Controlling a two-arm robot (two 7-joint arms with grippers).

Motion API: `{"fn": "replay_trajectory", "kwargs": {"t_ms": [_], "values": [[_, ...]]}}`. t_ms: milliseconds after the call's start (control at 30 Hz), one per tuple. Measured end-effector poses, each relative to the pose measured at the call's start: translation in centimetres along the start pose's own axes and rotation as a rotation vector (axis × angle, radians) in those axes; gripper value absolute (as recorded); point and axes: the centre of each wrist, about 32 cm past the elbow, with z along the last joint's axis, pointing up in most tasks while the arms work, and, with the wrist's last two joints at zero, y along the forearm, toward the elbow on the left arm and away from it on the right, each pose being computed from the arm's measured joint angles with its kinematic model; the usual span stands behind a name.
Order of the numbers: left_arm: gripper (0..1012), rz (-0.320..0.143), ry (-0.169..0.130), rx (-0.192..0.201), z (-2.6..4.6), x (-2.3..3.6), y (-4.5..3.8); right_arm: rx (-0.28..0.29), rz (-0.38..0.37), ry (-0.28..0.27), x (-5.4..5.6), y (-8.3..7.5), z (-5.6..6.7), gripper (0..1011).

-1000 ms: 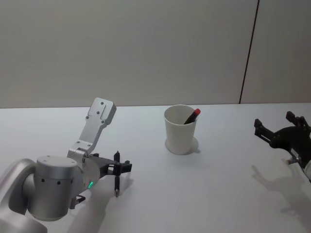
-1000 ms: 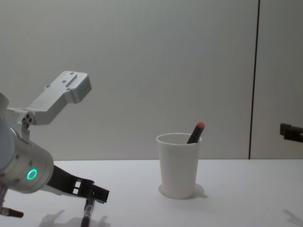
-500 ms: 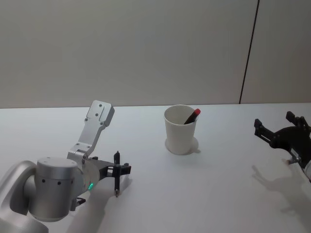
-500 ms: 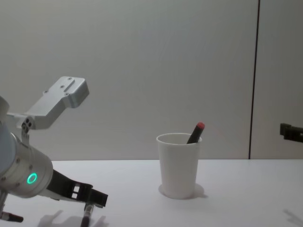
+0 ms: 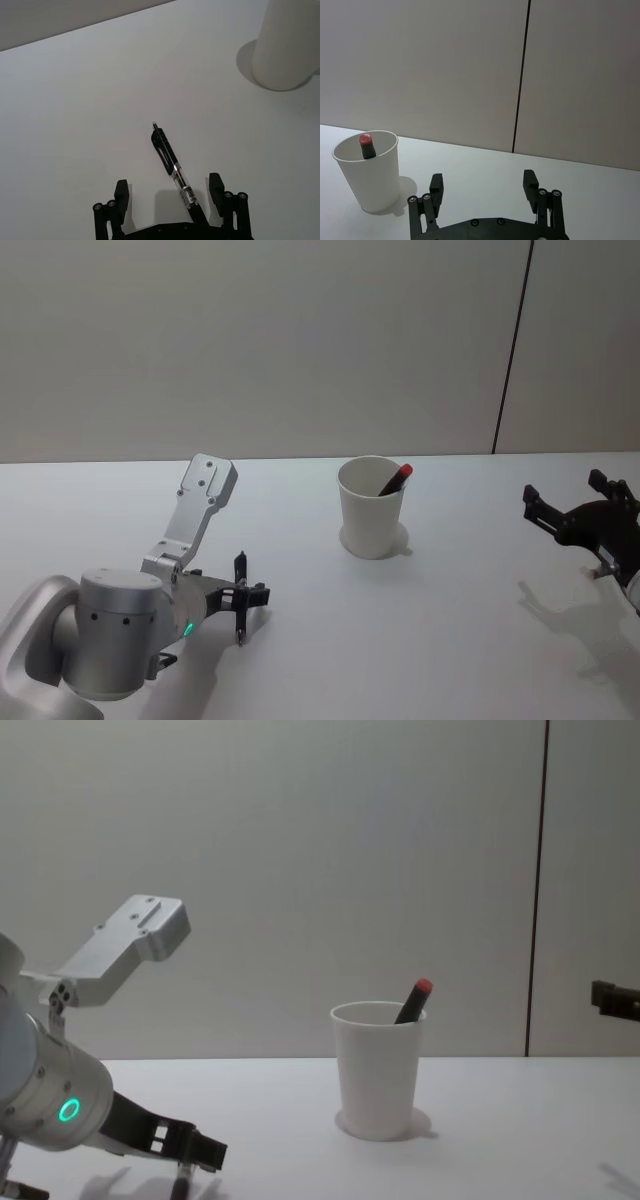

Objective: Place the pen into the pen holder.

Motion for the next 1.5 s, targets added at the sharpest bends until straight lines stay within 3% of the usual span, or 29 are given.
{"fn": "replay_trajectory", "kwargs": {"t_ms": [667,1367,1500], "values": [[1001,-0.01,-0.005,0.03,-0.26,-0.29,-0.2,0.0,0.0,0.0,0.0,0.0,0.0,1002],[1000,-0.02,0.019,0.04,-0.7,-0.24,0.06,0.0,0.0,0.0,0.0,0.0,0.0,1001],[943,-0.022,0.021,0.037,-0.78,-0.25,0.08,0.0,0.0,0.0,0.0,0.0,0.0,1001]]}}
